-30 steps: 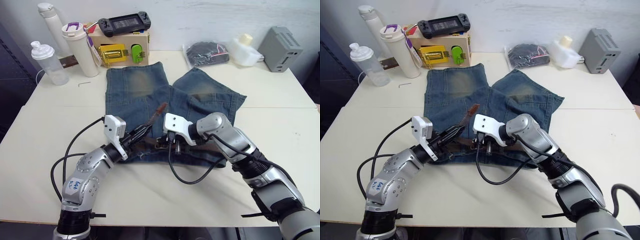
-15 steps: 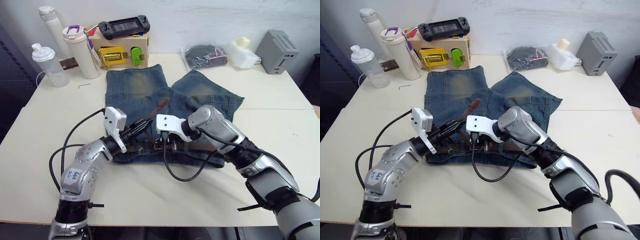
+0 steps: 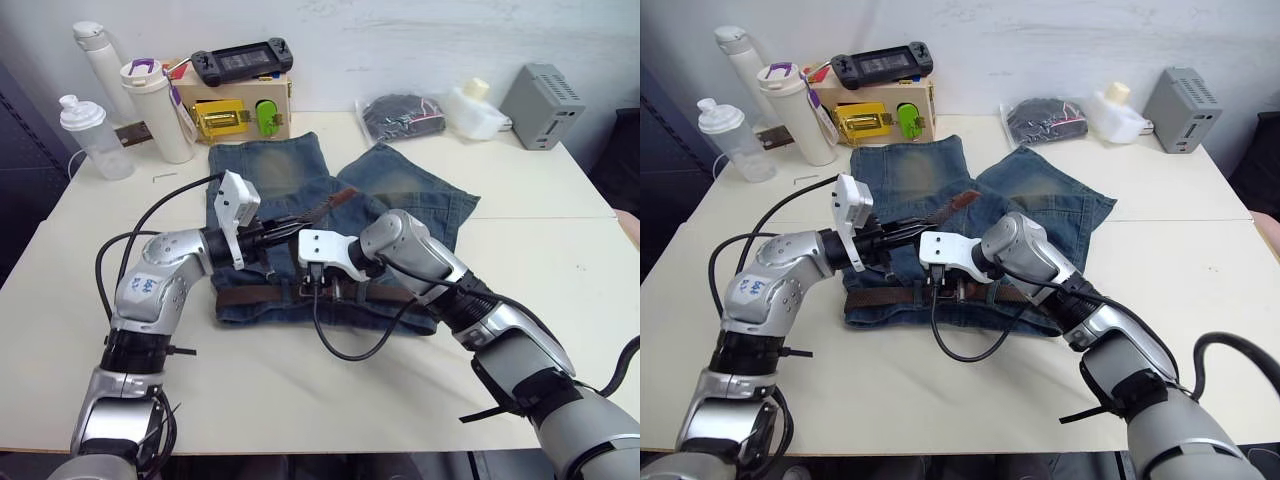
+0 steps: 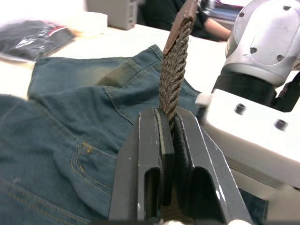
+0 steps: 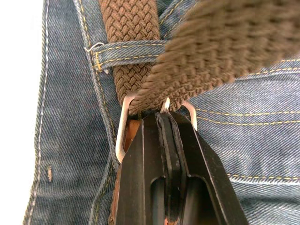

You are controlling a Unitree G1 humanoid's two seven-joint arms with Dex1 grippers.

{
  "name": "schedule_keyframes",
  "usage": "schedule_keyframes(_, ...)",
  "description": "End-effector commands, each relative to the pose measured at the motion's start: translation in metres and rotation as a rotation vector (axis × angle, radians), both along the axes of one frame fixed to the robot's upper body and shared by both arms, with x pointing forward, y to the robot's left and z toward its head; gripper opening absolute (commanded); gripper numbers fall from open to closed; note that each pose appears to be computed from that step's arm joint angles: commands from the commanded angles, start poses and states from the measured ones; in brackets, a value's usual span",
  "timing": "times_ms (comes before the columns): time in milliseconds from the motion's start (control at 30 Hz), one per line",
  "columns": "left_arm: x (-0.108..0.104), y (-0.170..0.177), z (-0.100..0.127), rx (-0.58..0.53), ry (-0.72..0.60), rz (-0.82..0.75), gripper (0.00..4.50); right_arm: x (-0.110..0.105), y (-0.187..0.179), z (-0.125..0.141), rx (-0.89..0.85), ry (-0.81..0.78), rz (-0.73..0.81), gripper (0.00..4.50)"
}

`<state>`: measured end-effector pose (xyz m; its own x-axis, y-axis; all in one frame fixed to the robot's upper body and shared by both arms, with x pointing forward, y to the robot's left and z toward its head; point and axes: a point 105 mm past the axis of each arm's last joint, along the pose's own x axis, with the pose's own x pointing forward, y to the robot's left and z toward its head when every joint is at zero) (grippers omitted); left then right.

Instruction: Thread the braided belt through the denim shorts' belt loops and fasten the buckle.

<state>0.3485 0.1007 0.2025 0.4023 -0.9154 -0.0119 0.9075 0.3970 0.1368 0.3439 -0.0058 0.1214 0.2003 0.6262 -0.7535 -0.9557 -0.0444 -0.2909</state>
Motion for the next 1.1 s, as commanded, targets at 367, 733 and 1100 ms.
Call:
schedule_keyframes(367,-0.007,-0.073,0.114,0.078,-0.365,-0.482,0.00,-0.051,-0.025,-0.107,-0.252,0.277,-0.024,0.08)
schedule_keyframes(733,-0.055,-0.144,0.149,-0.024,-0.525,-0.741,0.00,-0.066,-0.022,-0.114,-0.232,0.326,-0.038,0.08)
schedule_keyframes(1100,-0.049,-0.160,0.145,-0.146,-0.492,-0.652,0.00,-0.066,-0.024,-0.115,-0.233,0.324,-0.049,0.08)
